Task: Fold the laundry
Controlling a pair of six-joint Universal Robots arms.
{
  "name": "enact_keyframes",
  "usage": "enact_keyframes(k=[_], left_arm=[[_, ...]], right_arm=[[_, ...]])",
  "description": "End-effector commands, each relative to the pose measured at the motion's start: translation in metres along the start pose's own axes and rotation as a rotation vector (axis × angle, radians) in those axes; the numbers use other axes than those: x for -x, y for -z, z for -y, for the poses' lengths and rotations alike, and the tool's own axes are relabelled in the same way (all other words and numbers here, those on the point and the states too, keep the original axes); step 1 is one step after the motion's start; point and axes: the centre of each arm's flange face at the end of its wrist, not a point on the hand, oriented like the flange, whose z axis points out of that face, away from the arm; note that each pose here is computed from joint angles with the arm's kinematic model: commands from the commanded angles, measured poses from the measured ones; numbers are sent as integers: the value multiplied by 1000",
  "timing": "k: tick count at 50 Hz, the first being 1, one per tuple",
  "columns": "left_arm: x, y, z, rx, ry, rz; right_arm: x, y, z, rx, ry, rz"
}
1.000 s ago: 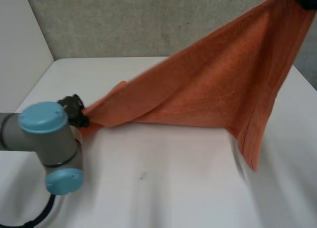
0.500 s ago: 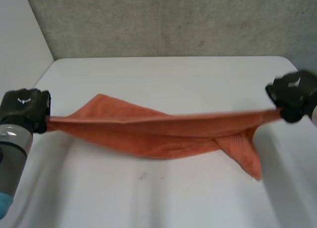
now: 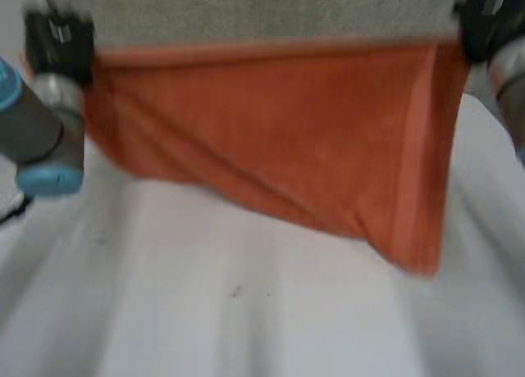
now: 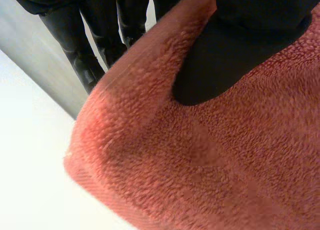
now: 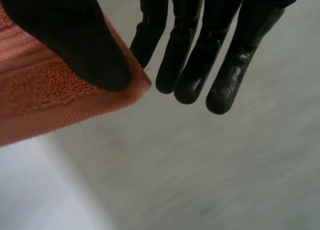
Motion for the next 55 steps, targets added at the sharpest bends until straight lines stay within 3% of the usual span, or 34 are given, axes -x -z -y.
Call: enact_keyframes(k=[1, 6, 16, 26, 42, 55], left_arm=[[40, -28, 88, -471, 52, 232], [32, -14, 70, -394, 43, 187], [1, 42, -14, -93, 44, 36], [-41, 133, -92, 236, 47, -160], [-53, 182, -122, 563, 12, -334], [-37, 182, -136, 626, -2, -286]], right_arm=[[-59, -15, 72, -341, -62, -324], [-53, 1, 66, -327, -64, -284], [12, 44, 0, -128, -63, -14], [78, 121, -80, 246, -95, 298], [73, 142, -116, 385, -114, 307], [70, 142, -122, 393, -113, 312]])
